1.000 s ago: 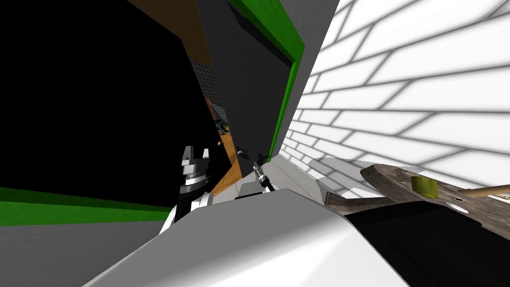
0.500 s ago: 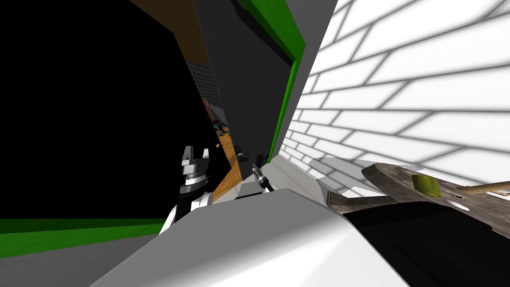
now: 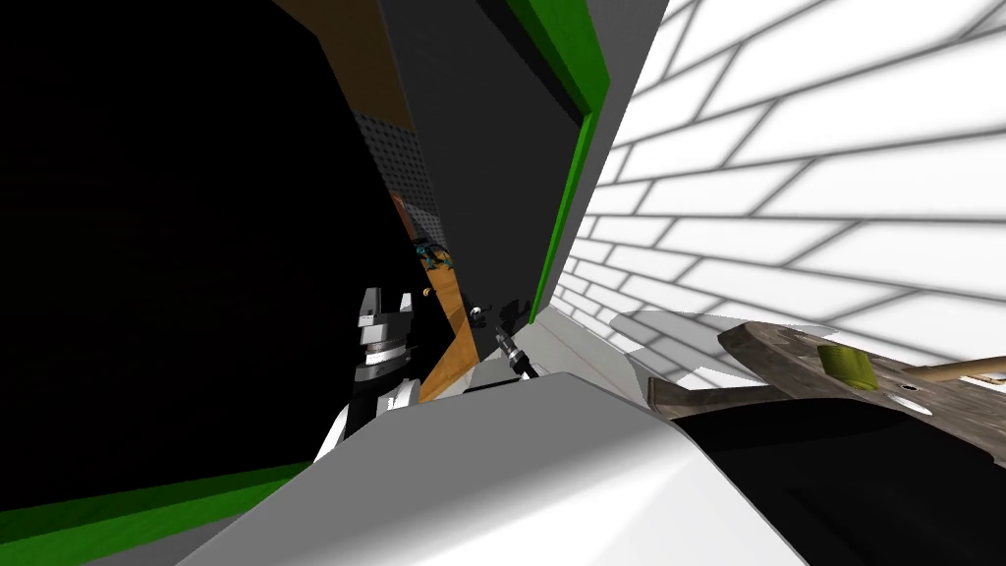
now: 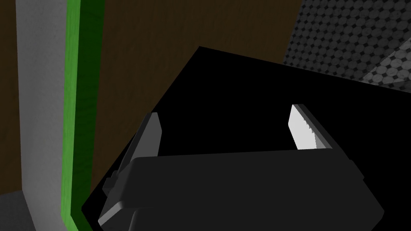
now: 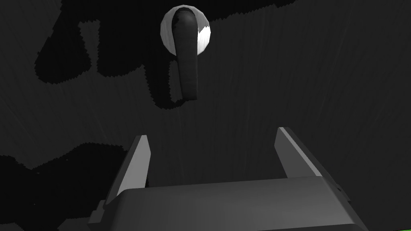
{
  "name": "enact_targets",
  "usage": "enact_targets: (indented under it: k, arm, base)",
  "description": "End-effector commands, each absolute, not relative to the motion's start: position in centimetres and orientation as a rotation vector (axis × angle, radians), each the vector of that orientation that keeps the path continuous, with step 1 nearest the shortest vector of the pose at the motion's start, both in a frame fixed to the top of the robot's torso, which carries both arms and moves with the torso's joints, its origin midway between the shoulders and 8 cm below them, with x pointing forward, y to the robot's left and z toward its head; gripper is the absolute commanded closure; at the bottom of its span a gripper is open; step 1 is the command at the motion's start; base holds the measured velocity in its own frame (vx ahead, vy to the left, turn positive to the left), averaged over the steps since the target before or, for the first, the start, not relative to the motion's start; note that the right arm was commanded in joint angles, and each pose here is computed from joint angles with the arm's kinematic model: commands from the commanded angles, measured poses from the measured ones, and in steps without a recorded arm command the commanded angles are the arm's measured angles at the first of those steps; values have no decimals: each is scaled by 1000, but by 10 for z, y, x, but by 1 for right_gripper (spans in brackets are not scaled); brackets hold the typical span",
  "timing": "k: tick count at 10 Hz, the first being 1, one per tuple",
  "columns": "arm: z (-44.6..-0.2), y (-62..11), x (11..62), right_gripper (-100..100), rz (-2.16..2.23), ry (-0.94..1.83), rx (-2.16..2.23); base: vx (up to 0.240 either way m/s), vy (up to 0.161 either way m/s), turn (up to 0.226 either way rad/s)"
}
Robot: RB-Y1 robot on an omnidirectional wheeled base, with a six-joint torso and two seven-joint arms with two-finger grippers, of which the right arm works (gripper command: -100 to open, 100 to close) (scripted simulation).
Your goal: Push the door open
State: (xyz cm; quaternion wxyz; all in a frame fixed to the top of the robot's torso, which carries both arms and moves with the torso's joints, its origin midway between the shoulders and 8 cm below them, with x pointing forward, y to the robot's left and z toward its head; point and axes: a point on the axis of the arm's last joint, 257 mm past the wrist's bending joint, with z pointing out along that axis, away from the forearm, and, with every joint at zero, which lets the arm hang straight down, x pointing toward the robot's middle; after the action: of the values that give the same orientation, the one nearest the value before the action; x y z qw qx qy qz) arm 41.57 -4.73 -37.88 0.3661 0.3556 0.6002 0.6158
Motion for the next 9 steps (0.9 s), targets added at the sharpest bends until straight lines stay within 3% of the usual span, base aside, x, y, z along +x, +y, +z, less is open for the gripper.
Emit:
enact_targets:
  k: [1, 5, 9]
  arm:
    - [-385, -46, 414, -100, 1583, 1562, 914]
    - [-388, -46, 414, -100, 1579, 1565, 919]
    - [-390, -47, 416, -100, 1567, 1559, 929]
  base:
    - [106, 60, -52]
    - [104, 53, -1]
    - [162, 111, 33]
